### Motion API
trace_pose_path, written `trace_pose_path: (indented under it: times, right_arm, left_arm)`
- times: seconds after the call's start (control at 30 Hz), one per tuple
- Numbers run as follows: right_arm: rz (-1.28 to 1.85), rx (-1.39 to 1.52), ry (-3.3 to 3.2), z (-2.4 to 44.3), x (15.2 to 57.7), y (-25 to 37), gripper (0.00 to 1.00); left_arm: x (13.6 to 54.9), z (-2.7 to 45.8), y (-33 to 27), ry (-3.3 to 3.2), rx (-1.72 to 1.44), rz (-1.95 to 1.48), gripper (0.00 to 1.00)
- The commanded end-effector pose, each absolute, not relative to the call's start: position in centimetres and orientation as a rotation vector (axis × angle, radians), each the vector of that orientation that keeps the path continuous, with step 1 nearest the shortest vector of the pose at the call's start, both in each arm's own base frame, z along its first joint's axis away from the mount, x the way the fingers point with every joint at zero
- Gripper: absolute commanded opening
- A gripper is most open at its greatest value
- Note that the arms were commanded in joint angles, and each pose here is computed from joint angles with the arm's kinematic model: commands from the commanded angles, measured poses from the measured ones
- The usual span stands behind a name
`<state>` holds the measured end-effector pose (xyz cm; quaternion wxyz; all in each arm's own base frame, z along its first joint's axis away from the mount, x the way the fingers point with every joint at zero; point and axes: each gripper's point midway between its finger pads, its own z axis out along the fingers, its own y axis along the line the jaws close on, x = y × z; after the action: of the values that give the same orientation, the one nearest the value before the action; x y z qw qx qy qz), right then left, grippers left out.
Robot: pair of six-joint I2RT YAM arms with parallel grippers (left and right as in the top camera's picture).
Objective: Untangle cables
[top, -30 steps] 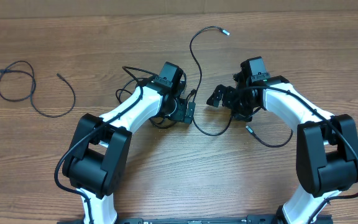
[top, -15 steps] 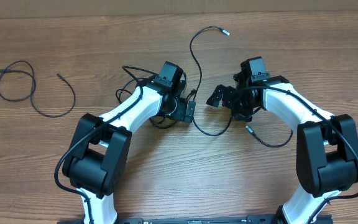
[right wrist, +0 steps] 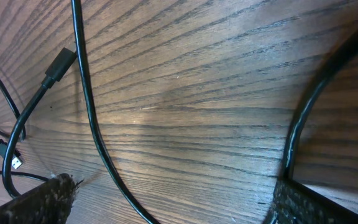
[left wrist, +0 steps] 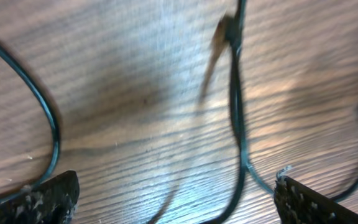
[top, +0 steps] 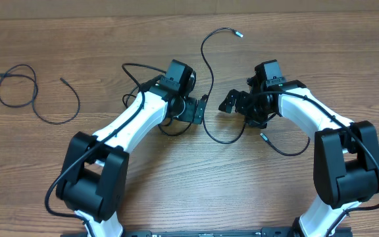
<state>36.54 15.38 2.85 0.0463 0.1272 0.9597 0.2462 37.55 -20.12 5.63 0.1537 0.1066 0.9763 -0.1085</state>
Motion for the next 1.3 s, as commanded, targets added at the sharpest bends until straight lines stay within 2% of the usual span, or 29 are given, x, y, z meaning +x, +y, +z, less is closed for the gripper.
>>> trace_pose_path:
  times: [0.0,0.33,0.57,0.63,0.67,0.7,1.0,1.27]
  right_arm:
    - [0.751,0.378,2.897,3.8,37.0,15.3,1.0]
    - [0.751,0.378,2.897,3.8,37.0,15.3,1.0]
    - [0.751,0.377,2.898,3.8,37.0,15.3,1.0]
    - [0.751,0.378,2.898,3.8,37.0,15.3,1.0]
    - [0.751,0.377,2.898,3.8,37.0,15.3,1.0]
    - [0.751,0.378,2.898,3.8,37.0,15.3,1.0]
    - [0.751,0.378,2.898,3.8,36.9,15.3,1.0]
    - [0.751,0.378,2.898,3.8,37.0,15.3,1.0]
  left_arm:
    - [38.5,6.9,-20.3,2.76,0.247,-0.312,0.99]
    - [39.4,6.7,-21.7,2.719,0.229,-0.343,1.0]
    - [38.9,3.0,-22.8,2.773,0.286,-0.323,0.62]
    - [38.9,2.3,-23.0,2.781,0.29,-0.32,0.47]
    - [39.0,2.0,-23.0,2.784,0.29,-0.318,0.31]
    - [39.0,2.0,-23.0,2.783,0.291,-0.318,0.04]
    - [39.7,3.6,-23.3,2.747,0.319,-0.323,0.04]
    - [42.2,8.6,-21.1,2.624,0.173,-0.189,0.04]
